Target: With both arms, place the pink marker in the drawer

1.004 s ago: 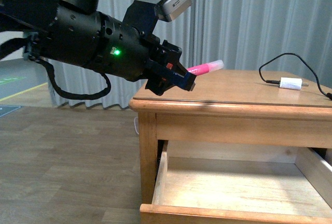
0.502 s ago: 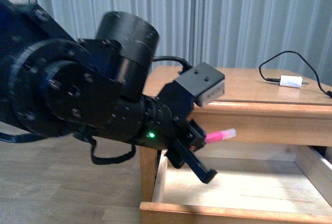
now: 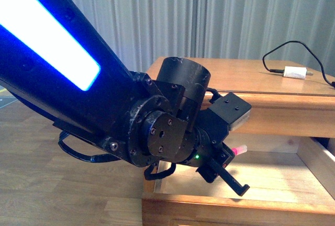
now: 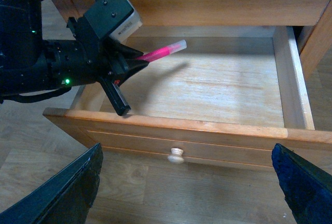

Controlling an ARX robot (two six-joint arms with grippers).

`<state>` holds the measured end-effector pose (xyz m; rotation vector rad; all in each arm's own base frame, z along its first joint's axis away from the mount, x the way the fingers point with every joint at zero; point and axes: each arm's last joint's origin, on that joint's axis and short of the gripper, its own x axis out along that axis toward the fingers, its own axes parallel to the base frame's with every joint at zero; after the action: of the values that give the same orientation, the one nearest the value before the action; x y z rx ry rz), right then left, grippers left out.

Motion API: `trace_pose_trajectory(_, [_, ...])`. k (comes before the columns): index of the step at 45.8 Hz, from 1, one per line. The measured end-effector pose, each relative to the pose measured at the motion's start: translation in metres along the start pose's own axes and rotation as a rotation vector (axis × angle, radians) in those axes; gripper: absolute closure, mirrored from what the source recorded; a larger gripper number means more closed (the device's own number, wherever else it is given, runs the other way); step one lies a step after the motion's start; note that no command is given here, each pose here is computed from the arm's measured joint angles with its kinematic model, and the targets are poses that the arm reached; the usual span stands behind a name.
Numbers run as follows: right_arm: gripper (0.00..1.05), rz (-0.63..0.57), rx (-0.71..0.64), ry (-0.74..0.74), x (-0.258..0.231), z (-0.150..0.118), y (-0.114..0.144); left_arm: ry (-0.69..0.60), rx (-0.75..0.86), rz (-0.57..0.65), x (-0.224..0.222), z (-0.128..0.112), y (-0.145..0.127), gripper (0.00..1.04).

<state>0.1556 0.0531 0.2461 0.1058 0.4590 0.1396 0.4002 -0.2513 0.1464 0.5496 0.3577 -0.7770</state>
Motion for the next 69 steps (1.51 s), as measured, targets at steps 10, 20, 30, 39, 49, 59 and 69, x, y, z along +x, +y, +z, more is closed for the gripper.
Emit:
trace_pose_trajectory(10, [0.08,0.000,0.000,0.000,0.000,0.000,0.000,0.018,-0.009,-0.014,0.006,-0.003,-0.009,0.87])
trace_pose_trajectory(20, [0.08,0.000,0.000,0.000,0.000,0.000,0.000,0.010,-0.013,-0.003,0.003,-0.003,-0.009,0.56])
trace_pose_trajectory(30, [0.08,0.000,0.000,0.000,0.000,0.000,0.000,-0.024,-0.014,0.096,-0.037,0.002,0.000,0.21])
trace_pose_trajectory(39, [0.08,0.000,0.000,0.000,0.000,0.000,0.000,-0.154,-0.070,0.237,-0.118,0.016,0.020,0.06])
trace_pose_trajectory(49, [0.08,0.000,0.000,0.000,0.000,0.000,0.000,-0.337,-0.150,0.390,-0.252,0.025,0.023,0.06])
trace_pose_trajectory(59, [0.08,0.000,0.000,0.000,0.000,0.000,0.000,-0.418,-0.292,0.477,-0.349,-0.004,-0.001,0.06])
trace_pose_trajectory(69, [0.08,0.000,0.000,0.000,0.000,0.000,0.000,-0.417,-0.502,0.584,-0.388,-0.051,-0.022,0.06])
